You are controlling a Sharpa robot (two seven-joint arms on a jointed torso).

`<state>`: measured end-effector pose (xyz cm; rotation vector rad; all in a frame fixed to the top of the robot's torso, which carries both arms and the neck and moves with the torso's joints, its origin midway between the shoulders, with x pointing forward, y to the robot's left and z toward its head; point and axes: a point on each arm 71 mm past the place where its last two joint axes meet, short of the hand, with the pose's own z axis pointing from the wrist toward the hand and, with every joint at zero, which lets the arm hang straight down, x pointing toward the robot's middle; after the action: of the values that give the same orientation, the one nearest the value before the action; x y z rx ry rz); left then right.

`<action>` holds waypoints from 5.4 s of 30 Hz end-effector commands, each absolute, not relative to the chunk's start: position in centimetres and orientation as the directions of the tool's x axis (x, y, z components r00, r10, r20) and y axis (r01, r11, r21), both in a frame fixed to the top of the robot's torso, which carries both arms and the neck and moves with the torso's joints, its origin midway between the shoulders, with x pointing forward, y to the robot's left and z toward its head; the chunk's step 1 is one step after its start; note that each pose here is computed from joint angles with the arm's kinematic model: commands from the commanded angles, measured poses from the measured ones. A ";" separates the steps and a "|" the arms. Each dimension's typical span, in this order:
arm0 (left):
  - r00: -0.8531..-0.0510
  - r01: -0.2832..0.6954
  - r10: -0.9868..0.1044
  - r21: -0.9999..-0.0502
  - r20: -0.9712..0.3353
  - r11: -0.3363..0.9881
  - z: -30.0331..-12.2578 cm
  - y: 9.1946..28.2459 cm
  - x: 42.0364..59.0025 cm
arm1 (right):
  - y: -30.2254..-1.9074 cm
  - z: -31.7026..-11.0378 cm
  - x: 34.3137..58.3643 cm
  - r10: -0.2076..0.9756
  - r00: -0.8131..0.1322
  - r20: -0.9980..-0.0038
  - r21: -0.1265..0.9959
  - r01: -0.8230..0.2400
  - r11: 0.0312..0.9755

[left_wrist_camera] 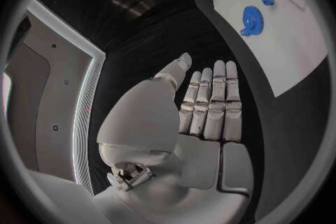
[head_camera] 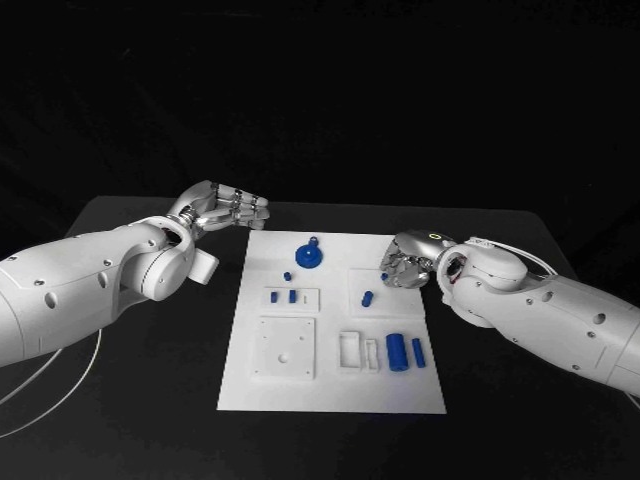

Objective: Assemble the parts on the task board

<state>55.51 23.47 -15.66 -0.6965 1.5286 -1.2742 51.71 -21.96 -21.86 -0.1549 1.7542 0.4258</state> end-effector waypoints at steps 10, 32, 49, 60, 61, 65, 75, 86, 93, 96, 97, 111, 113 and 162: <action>-0.342 0.189 -0.884 -0.945 -0.319 0.268 -15.3 23.3 55.5 | -21.3 -22.6 51.5 0.096 -0.263 -0.960 0.188 -0.352 0.917; -0.350 0.181 -0.881 -0.946 -0.317 0.268 -15.4 23.3 55.5 | -20.4 -23.7 51.2 -0.004 -0.250 -0.968 0.087 -0.354 0.931; -0.356 0.175 -0.879 -0.946 -0.318 0.272 -15.4 23.3 55.5 | -19.9 -23.4 51.2 0.009 -0.179 -0.984 0.072 -0.345 0.936; -0.357 0.172 -0.878 -0.946 -0.319 0.274 -15.5 23.2 55.5 | -19.8 -21.7 51.2 0.047 -0.117 -0.992 0.086 -0.350 0.933; -0.357 0.173 -0.877 -0.946 -0.320 0.275 -15.5 23.2 55.5 | -19.9 -21.5 51.2 0.052 -0.111 -0.992 0.088 -0.349 0.933; -0.359 0.174 -0.876 -0.945 -0.322 0.276 -15.5 23.2 55.5 | -20.3 -21.1 51.2 0.069 -0.099 -0.993 0.099 -0.344 0.934; -0.366 0.172 -0.873 -0.946 -0.321 0.276 -15.5 23.2 55.4 | -20.5 -19.1 50.8 0.192 -0.094 -0.977 0.213 -0.369 0.905; -0.363 0.178 -0.874 -0.945 -0.322 0.274 -15.4 23.1 55.3 | -17.6 -17.0 49.0 0.369 -0.100 -0.924 0.368 -0.497 0.786; -0.333 0.186 -0.884 -0.942 -0.328 0.279 -15.3 22.9 55.3 | -14.9 -16.6 47.4 0.378 -0.103 -0.920 0.366 -0.570 0.736; -0.316 0.184 -0.892 -0.943 -0.324 0.277 -15.2 22.8 55.2 | -13.9 -16.8 47.0 0.365 -0.096 -0.926 0.349 -0.587 0.730; -0.312 0.182 -0.895 -0.944 -0.320 0.274 -15.2 22.7 55.2 | -13.6 -16.9 46.9 0.357 -0.095 -0.929 0.341 -0.593 0.729; -0.307 0.167 -0.906 -0.954 -0.290 0.249 -15.2 21.8 55.3 | -8.6 -19.8 44.7 0.223 -0.132 -0.966 0.254 -0.659 0.708; -0.311 0.166 -0.906 -0.955 -0.288 0.246 -15.2 21.6 55.2 | -8.0 -20.2 44.5 0.208 -0.139 -0.968 0.247 -0.667 0.703; -0.247 0.162 -0.945 -0.970 -0.216 0.179 -15.0 22.0 55.6 | -6.6 -25.2 42.9 0.110 -0.208 -0.972 0.224 -0.682 0.697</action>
<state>55.57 22.06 -15.19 -0.8206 1.3925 -1.2922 43.05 -6.55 -24.71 -0.4543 1.6098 0.7833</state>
